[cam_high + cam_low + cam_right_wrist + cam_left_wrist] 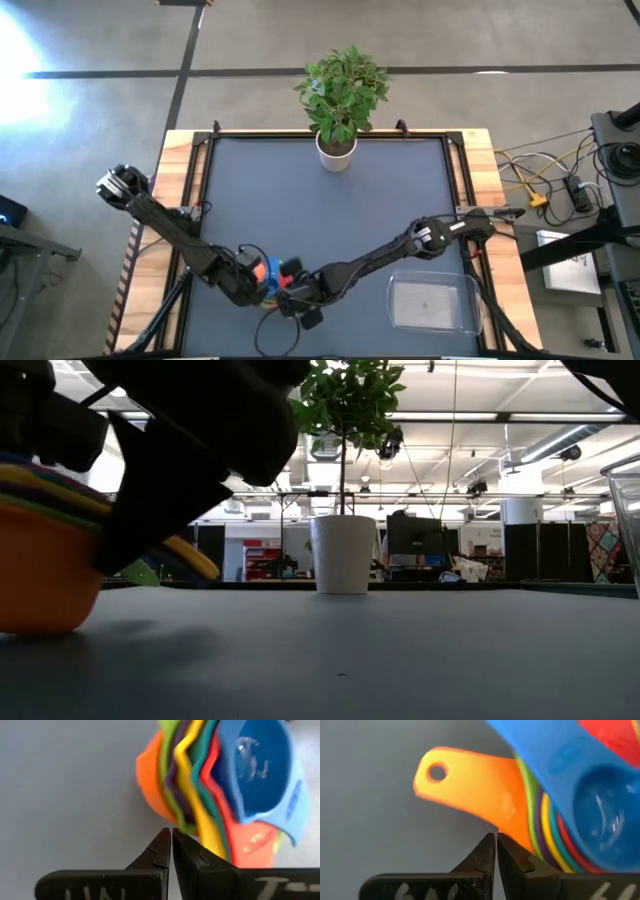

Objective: Nest measuring cups in basket
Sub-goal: Adjust the nested measuring cups

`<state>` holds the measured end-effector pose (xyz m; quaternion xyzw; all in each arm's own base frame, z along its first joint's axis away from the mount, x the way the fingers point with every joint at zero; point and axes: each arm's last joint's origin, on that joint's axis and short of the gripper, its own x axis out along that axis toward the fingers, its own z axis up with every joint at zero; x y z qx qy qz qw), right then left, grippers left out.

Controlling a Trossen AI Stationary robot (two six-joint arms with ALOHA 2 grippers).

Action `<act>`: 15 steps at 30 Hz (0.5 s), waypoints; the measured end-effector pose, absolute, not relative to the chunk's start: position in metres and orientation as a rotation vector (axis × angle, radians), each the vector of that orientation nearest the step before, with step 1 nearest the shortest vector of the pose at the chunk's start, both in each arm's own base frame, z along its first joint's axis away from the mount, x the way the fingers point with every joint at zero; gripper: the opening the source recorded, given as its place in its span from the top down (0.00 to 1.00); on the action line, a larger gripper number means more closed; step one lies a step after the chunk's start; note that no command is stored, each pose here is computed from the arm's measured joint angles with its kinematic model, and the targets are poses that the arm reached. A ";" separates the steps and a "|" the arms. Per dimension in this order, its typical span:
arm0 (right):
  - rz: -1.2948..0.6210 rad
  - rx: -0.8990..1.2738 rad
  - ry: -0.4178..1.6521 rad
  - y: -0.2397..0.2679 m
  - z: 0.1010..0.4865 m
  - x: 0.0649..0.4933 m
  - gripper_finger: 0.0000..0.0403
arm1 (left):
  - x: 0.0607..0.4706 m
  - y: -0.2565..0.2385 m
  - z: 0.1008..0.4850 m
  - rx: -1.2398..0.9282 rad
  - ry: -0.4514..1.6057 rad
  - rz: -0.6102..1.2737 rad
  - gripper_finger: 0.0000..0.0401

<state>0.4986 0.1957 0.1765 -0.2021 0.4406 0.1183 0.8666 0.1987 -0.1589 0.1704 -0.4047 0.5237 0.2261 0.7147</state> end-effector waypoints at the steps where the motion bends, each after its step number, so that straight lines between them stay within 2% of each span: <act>1: 0.244 -0.422 0.932 0.193 0.176 0.499 0.98 | 0.200 -0.160 0.171 -0.890 1.161 0.493 1.00; 15: 0.238 -0.447 1.044 0.184 0.172 0.492 0.98 | 0.188 -0.169 0.165 -0.881 1.266 0.470 1.00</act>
